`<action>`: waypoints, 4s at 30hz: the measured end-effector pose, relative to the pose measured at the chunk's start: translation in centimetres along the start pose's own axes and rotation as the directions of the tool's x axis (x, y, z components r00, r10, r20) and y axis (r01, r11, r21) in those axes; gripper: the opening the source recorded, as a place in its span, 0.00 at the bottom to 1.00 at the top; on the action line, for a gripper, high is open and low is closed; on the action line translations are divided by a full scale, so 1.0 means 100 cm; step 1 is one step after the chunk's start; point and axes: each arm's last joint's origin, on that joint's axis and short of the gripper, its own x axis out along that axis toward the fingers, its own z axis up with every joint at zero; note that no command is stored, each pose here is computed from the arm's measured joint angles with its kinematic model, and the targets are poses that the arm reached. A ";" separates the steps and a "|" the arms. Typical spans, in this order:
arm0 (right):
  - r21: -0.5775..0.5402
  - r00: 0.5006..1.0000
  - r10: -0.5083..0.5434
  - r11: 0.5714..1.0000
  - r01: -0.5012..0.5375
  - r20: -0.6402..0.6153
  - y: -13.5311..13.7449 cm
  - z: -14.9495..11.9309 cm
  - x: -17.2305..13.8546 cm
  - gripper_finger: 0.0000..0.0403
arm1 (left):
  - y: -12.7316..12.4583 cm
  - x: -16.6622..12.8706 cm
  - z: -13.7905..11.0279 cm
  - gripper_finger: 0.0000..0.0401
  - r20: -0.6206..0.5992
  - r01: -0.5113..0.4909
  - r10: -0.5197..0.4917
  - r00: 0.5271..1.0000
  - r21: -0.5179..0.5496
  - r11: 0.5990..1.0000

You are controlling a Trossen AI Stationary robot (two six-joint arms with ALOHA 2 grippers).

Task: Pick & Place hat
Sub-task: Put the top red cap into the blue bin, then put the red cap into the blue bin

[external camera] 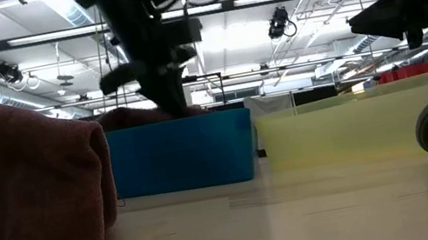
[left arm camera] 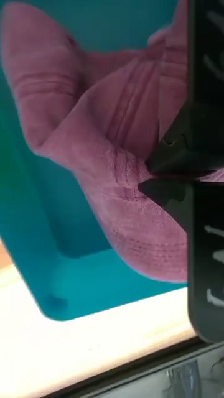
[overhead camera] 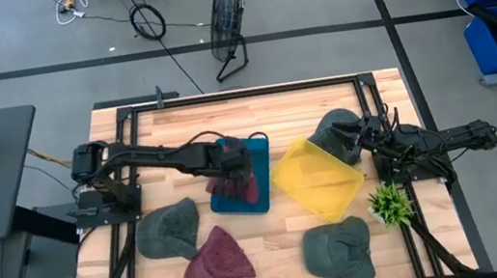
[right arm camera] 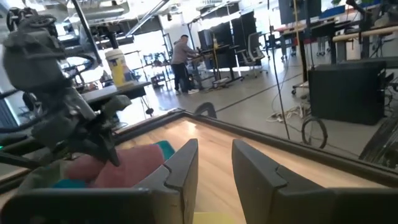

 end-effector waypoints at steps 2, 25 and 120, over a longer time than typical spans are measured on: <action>-0.016 1.000 -0.001 1.000 0.001 0.000 0.000 0.000 0.000 0.26 | 0.003 0.009 0.000 0.04 0.000 -0.006 0.006 1.000 -0.036 0.999; -0.028 1.000 -0.001 1.000 0.001 -0.004 0.000 0.000 0.000 0.26 | -0.018 -0.057 0.010 0.36 -0.071 -0.056 0.046 0.996 -0.146 0.988; 0.047 0.985 -0.172 0.984 0.171 0.025 -0.005 0.000 0.000 0.21 | -0.163 -0.167 0.026 0.01 0.082 0.214 -0.218 0.972 -0.686 0.695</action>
